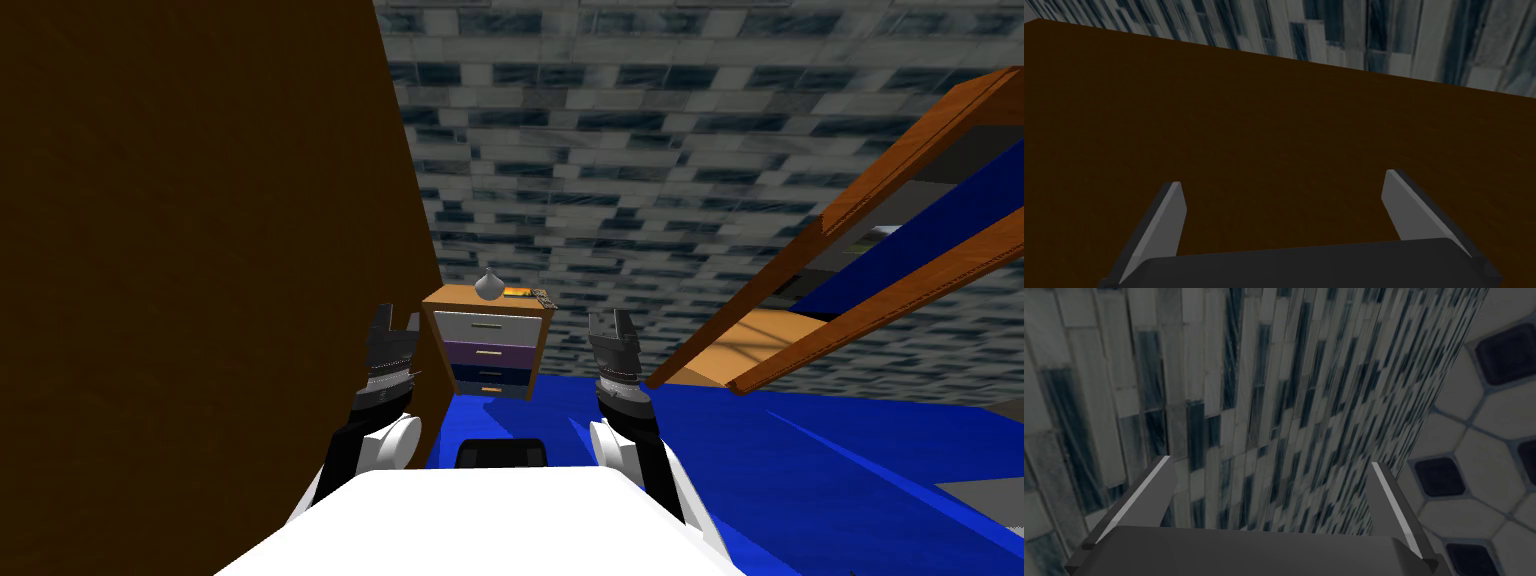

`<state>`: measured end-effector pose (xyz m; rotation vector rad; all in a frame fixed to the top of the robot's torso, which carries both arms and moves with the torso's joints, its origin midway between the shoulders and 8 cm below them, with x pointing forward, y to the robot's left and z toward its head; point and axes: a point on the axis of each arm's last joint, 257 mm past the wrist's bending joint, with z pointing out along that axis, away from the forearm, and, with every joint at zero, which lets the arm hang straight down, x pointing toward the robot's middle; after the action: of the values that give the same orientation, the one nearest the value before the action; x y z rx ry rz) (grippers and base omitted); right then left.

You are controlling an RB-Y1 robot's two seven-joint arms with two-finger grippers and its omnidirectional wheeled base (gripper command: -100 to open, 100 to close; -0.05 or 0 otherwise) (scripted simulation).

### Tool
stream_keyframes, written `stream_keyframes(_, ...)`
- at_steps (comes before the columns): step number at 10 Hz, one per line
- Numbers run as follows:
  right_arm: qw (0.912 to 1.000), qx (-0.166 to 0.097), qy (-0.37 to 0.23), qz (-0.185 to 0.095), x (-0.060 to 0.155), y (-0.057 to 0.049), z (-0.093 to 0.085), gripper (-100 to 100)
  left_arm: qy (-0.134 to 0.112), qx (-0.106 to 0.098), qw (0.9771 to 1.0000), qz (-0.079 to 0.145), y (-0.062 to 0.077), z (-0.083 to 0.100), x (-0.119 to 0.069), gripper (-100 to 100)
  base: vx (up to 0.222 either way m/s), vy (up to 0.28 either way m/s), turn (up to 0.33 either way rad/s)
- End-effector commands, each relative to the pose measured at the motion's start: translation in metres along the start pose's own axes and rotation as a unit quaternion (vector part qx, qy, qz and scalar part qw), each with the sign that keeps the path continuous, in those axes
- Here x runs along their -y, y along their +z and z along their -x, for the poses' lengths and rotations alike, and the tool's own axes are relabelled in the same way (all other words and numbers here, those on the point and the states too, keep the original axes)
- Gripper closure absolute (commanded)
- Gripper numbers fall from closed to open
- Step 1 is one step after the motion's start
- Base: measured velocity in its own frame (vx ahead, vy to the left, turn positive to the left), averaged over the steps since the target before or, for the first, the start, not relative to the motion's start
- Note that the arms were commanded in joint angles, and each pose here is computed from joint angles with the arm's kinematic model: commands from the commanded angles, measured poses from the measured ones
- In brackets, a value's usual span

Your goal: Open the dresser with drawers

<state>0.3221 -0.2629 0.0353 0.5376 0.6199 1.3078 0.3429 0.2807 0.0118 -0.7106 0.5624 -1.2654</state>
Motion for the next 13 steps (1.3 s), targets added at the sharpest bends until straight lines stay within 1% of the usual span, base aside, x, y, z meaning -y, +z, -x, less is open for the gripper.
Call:
stream_keyframes(1, 1.0, 0.0, 0.0, 0.0, 0.0, 0.0, 0.0, 0, 0.0, 0.0, 1.0, 0.0, 0.0, 0.0, 0.0, 0, 0.0, 0.0, 0.0)
stream_keyframes(9, 1.0, 0.0, 0.0, 0.0, 0.0, 0.0, 0.0, 0, 0.0, 0.0, 1.0, 0.0, 0.0, 0.0, 0.0, 0, 0.0, 0.0, 0.0)
stream_keyframes(10, 1.0, 0.0, 0.0, 0.0, 0.0, 0.0, 0.0, 0, 0.007, -0.02, 0.9998, 0.003, 0.0, -0.005, -0.002, -100, 0.01, 0.0, -0.008)
stream_keyframes(13, 1.0, 0.0, 0.0, 0.0, 0.0, 0.0, 0.0, 0, 0.019, -0.059, 0.9979, 0.017, -0.002, -0.015, -0.01, -100, 0.016, 0.001, -0.016)
